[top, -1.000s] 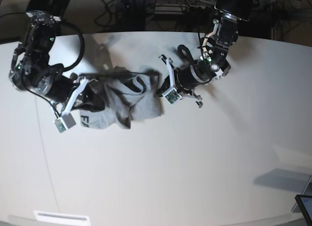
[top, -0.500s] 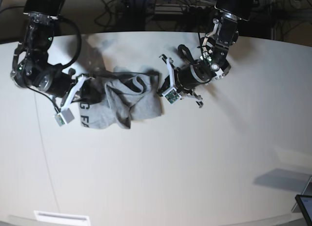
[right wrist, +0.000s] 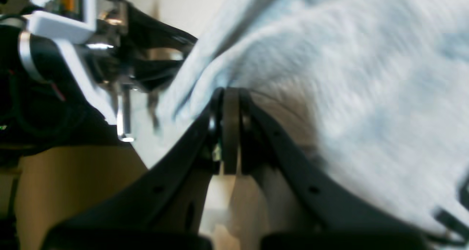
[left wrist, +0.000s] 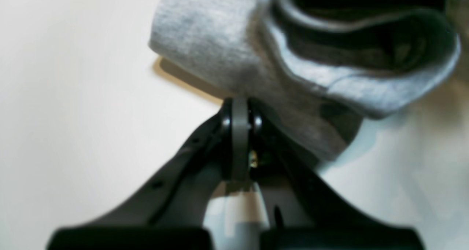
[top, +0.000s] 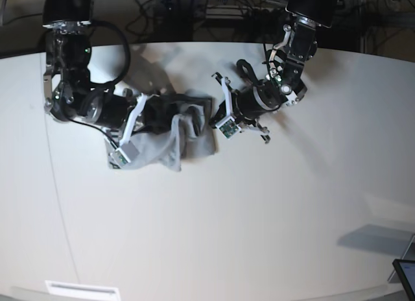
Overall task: Fold the T-shirt properly
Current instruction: 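Lay the folded end onto the bundle and open the right gripper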
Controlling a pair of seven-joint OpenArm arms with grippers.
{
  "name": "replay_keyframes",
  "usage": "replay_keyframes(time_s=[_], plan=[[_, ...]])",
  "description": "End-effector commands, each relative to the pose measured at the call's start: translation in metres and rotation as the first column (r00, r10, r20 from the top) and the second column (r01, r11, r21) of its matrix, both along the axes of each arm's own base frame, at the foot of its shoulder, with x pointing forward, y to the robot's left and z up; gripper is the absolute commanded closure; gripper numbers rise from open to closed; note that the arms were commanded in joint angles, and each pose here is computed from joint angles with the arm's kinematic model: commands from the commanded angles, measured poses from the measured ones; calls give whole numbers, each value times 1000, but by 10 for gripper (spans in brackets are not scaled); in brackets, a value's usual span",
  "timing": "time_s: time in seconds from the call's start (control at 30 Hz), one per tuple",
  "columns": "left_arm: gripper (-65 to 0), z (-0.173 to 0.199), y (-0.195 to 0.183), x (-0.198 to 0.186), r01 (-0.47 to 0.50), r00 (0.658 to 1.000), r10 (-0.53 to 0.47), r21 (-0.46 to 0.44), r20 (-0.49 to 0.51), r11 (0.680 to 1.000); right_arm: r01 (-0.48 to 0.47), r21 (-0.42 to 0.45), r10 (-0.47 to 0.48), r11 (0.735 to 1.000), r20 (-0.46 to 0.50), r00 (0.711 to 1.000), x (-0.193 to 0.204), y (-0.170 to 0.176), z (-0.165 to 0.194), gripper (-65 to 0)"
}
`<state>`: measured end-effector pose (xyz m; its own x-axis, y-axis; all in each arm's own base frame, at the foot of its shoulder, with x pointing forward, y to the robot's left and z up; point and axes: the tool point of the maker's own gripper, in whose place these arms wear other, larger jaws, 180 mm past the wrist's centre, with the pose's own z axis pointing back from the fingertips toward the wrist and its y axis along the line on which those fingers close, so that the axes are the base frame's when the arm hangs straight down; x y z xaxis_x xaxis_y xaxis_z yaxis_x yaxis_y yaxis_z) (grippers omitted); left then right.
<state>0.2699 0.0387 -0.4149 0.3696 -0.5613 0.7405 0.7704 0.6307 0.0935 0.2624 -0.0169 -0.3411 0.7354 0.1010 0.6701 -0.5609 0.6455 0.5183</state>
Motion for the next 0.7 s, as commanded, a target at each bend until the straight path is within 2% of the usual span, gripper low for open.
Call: replay_keyframes(time_s=[0.0, 0.37, 0.57, 0.67], plan=[[0, -19, 20, -10, 10, 998, -3, 133, -55, 991, -13, 45, 11, 999, 52, 999, 7, 10, 16, -1], [0, -20, 18, -12, 9, 998, -2, 125, -60, 992, -105, 94, 93, 990, 117, 989, 12, 49, 37, -1], [0, -6, 13, -8, 15, 1000, -12, 112, -22, 994, -141, 100, 137, 985, 46, 989, 6, 63, 16, -1], [0, 5, 11, -5, 21, 1000, -22, 107, 11, 994, -152, 99, 148, 983, 41, 988, -1, 65, 15, -1]])
